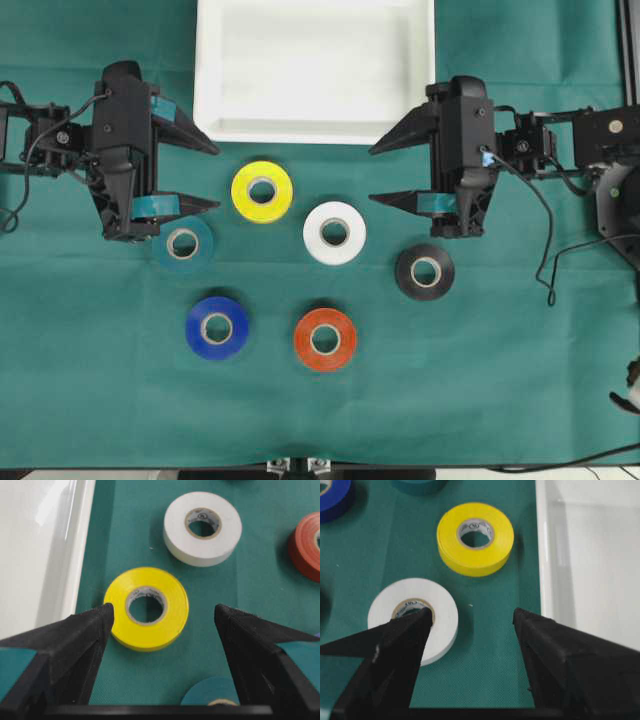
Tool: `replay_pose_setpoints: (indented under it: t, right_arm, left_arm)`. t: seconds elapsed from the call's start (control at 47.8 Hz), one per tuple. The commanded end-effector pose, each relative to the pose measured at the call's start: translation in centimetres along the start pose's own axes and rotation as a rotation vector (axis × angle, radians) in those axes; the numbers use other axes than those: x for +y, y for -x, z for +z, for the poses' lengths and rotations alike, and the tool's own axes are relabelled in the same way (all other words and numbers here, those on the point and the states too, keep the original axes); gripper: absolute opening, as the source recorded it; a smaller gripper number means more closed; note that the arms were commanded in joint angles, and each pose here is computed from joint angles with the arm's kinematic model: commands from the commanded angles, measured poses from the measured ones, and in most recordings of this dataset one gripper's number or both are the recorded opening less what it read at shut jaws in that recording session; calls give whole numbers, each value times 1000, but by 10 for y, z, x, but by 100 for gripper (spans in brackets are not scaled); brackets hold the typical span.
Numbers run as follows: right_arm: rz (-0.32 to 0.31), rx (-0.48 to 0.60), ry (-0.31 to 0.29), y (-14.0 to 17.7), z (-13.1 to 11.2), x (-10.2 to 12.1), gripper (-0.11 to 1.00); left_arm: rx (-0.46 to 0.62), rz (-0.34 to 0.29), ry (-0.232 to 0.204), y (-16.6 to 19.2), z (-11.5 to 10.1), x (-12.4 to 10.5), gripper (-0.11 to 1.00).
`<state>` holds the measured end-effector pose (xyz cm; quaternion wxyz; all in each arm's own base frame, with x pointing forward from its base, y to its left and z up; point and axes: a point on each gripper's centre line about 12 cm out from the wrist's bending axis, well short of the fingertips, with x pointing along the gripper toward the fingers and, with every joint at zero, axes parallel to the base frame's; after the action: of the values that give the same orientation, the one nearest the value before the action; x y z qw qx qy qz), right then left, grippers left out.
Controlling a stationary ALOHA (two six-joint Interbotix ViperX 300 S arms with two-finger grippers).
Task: Put the tape alternately from left to right into the white case.
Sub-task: 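Lower the right gripper into the white tape roll's hole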
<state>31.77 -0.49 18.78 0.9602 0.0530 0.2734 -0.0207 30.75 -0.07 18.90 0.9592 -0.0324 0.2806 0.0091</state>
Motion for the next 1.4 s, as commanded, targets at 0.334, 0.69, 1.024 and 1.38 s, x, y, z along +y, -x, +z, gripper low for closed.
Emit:
replay_pose_setpoints:
  t: [0.334,0.69,1.024,1.38]
  right_arm:
    - [6,-30,3,1,11,2,77]
    - [81,-22,36,0,7,30,76]
    - [139,32,59,-13,-3,56,76]
    - [122,126,66,-36,-8,58,76]
  left_arm:
    - [-18,-4,0,1,6,-1,87]
    - [-17,-4,0,1,5,-1,87]
    - [-15,-3,0,1,4,-1,87]
    - [-14,-3,0,1,4,-1,87]
